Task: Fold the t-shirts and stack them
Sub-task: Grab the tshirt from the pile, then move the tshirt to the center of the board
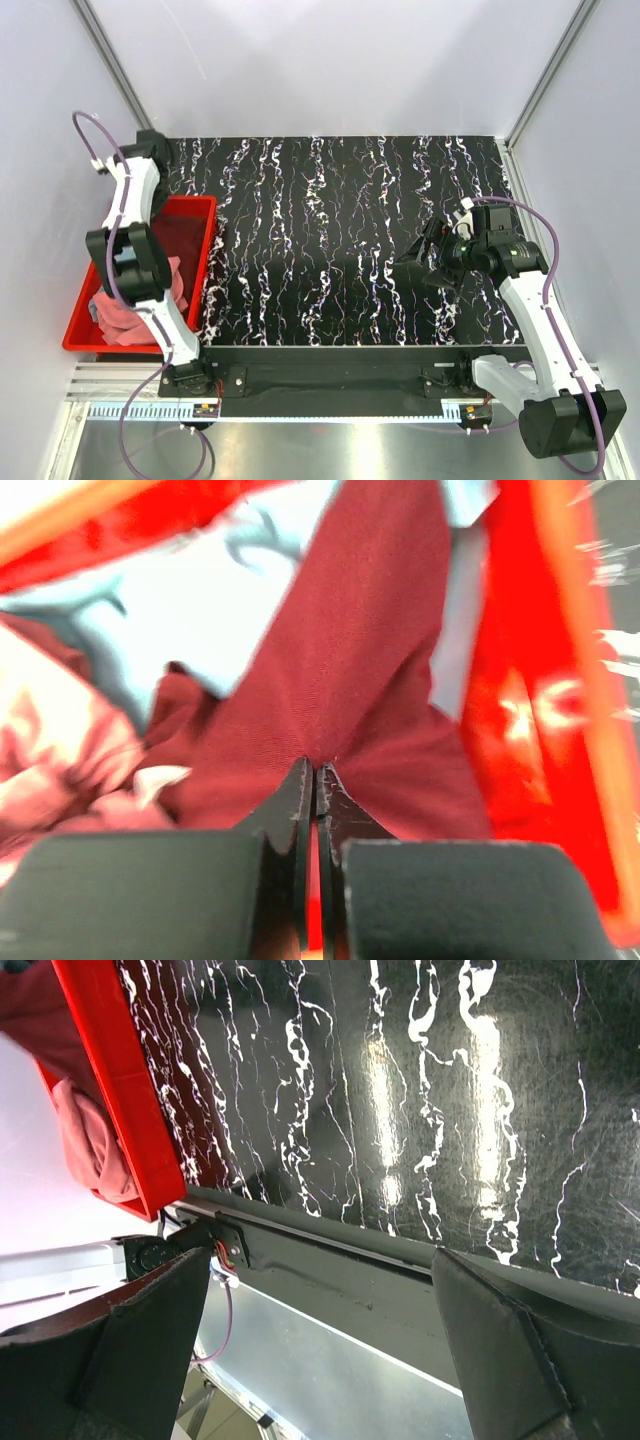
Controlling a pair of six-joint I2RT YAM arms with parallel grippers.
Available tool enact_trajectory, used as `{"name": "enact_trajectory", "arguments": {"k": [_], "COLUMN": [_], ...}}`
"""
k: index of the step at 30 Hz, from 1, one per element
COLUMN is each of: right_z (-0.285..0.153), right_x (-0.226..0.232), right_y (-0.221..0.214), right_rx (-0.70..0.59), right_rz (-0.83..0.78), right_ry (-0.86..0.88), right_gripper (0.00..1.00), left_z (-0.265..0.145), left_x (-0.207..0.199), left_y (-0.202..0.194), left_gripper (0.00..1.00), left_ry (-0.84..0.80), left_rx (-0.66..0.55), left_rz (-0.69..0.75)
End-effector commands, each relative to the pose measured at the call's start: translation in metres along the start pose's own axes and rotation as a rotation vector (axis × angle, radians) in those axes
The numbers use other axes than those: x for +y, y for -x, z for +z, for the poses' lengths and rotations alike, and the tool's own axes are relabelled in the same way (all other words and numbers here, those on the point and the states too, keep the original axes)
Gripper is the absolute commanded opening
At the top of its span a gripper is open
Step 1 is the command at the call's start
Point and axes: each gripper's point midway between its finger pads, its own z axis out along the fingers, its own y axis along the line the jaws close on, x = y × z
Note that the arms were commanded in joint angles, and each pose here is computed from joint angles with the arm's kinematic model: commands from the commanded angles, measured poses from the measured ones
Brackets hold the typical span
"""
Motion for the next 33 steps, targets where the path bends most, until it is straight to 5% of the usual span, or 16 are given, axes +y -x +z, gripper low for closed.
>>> {"name": "enact_trajectory", "arguments": {"k": [1, 6, 10, 13, 17, 18, 20, 21, 22, 27, 29, 33], "right_z": [-0.009, -0.010, -0.011, -0.012, -0.016, -0.018, -0.019, -0.020, -0.021, -0.015, -0.007, 0.033], "right_x": [0.009, 0.008, -0.005, -0.004, 0.005, 0.007, 0.010, 0.011, 0.012, 0.008, 0.006, 0.009], "right_y": [0.005, -0.001, 0.000, 0.001, 0.003, 0.003, 0.003, 0.003, 0.003, 0.000, -0.002, -0.012], "right_rx": [-0.016, 0.015, 0.010, -0.005, -0.024, -0.031, -0.035, -0.037, -0.033, 0.002, 0.024, 0.138], "right_rz": [-0.035, -0.034, -0.001, 0.019, 0.014, 0.007, 0.001, -0.010, -0.014, -0.056, -0.065, -0.067], "right_ry": [0.012, 0.013, -0.070, -0.072, -0.032, -0.024, -0.012, -0.005, 0.000, -0.003, 0.011, 0.028], "right_gripper": [1.00, 1.00, 1.00, 1.00, 1.00, 1.00, 1.00, 1.00, 1.00, 1.00, 1.00, 0.79], "left_z": [-0.109, -0.222, -0.352, -0.426, -0.491, -0.489, -0.464, -0.448, -0.412, -0.295, -0.251, -0.228], "left_x": [0.027, 0.034, 0.016, 0.023, 0.015, 0.009, 0.004, 0.005, 0.010, 0.047, 0.074, 0.097], "left_y": [0.067, 0.086, 0.087, 0.068, 0.001, -0.018, -0.060, -0.070, -0.096, -0.127, -0.137, -0.162], "left_gripper": [0.00, 0.00, 0.00, 0.00, 0.00, 0.25, 0.45, 0.79, 0.96, 0.98, 0.91, 0.48], "left_ry": [-0.142, -0.494, -1.107, -1.461, -1.827, -1.834, -1.753, -1.701, -1.605, -1.193, -1.022, -1.023], "left_rx": [-0.260, -0.370, -0.393, -0.357, -0.079, -0.027, 0.066, 0.082, 0.130, 0.039, 0.025, 0.053], "left_rz": [-0.139, -0.275, -0.338, -0.274, 0.021, 0.078, 0.170, 0.176, 0.201, 0.291, 0.308, 0.326]}}
